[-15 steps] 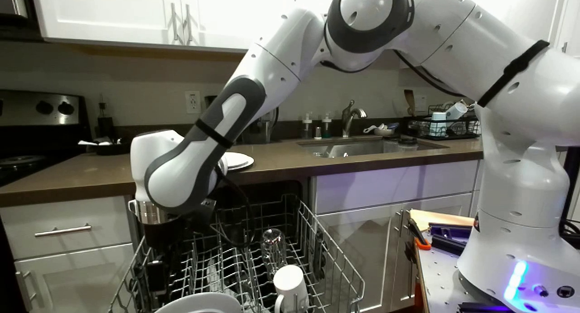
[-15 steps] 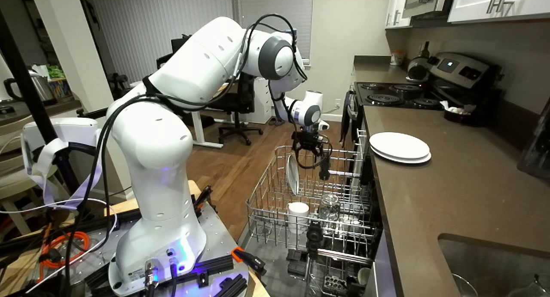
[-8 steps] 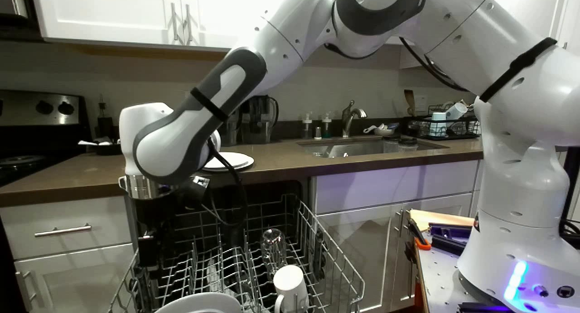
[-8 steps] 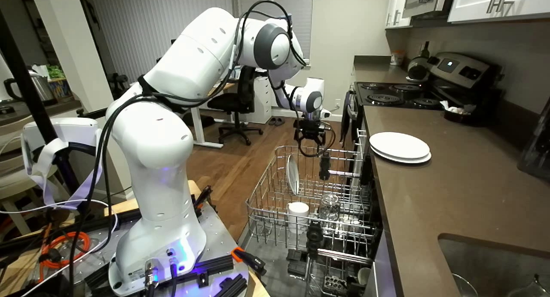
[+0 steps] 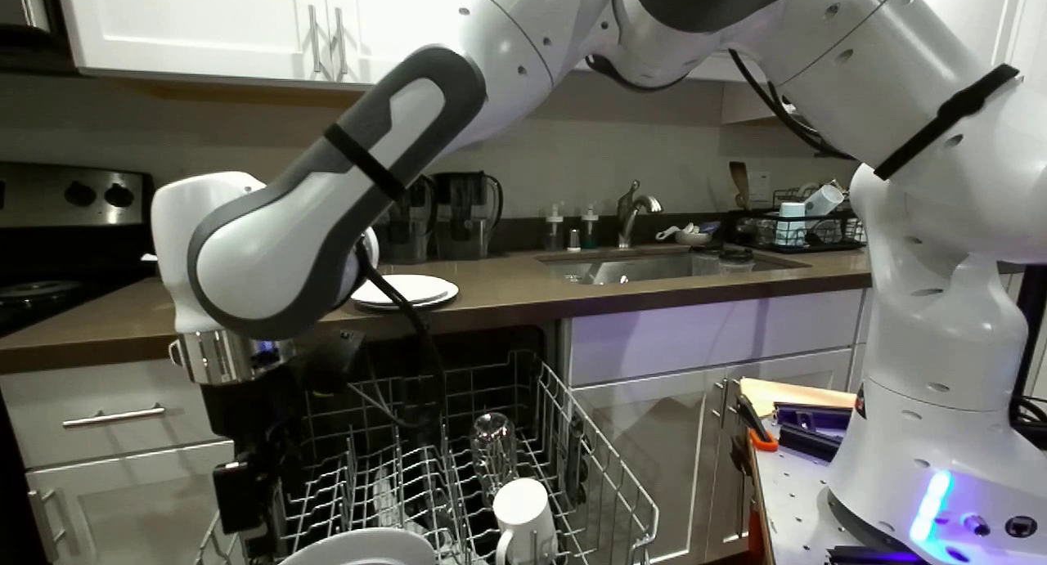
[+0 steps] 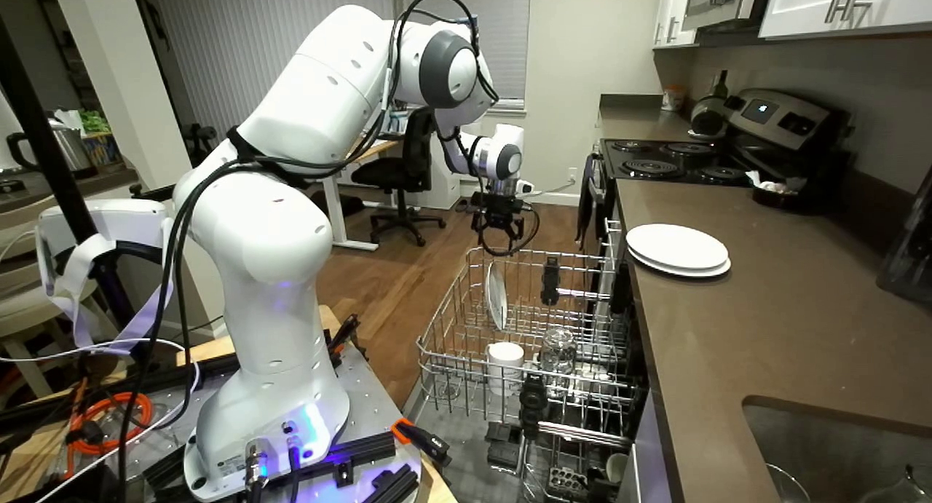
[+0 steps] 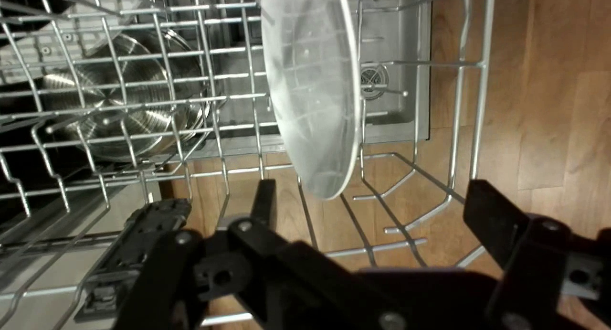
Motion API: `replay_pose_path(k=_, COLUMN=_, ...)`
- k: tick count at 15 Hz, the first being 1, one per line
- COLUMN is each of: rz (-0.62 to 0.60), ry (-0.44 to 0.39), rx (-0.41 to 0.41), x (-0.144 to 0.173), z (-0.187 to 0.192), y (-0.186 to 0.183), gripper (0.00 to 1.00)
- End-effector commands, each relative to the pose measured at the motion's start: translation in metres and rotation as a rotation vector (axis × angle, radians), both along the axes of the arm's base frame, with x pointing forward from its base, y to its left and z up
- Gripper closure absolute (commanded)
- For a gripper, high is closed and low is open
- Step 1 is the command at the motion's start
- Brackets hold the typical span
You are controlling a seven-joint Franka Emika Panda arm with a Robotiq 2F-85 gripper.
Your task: Move the plate forward on the dishwasher rack
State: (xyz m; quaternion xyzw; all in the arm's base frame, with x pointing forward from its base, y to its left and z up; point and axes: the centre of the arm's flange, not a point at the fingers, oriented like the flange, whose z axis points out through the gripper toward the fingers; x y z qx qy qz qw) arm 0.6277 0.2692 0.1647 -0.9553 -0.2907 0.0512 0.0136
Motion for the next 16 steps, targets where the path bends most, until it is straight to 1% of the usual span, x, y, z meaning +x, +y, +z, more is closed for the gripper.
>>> replay_pose_path(k=1, rz=-0.096, ry=0.070, rx=-0.059, x=-0.019, z=-0.030, y=-0.006, gripper=0.00)
replay_pose_path(k=3, rz=-0.134, ry=0.098, rx=-0.096, x=-0.026, z=-0.050, y=-0.014, gripper=0.00)
replay_pose_path(k=5, rz=-0.146, ry=0.101, rx=-0.121, x=-0.029, z=-0.066, y=-0.026, gripper=0.00)
replay_pose_path(k=6, rz=-0.135, ry=0.090, rx=-0.109, x=-0.029, z=-0.072, y=-0.033, gripper=0.22)
replay_pose_path(k=7, rz=-0.131, ry=0.083, rx=-0.093, x=-0.028, z=-0.076, y=-0.038, gripper=0.26)
replay_pose_path(k=13, rz=-0.131, ry=0.008, rx=0.020, x=-0.029, z=-0.072, y=-0.060, gripper=0.67)
replay_pose_path(k=14, rz=-0.129, ry=-0.002, rx=0.028, x=-0.030, z=-0.071, y=-0.062, gripper=0.57)
replay_pose_path(k=15, rz=-0.128, ry=-0.009, rx=0.038, x=-0.030, z=-0.070, y=-0.063, gripper=0.63)
replay_pose_path(k=16, rz=-0.126, ry=-0.012, rx=0.050, x=-0.031, z=-0.068, y=-0.065, gripper=0.82)
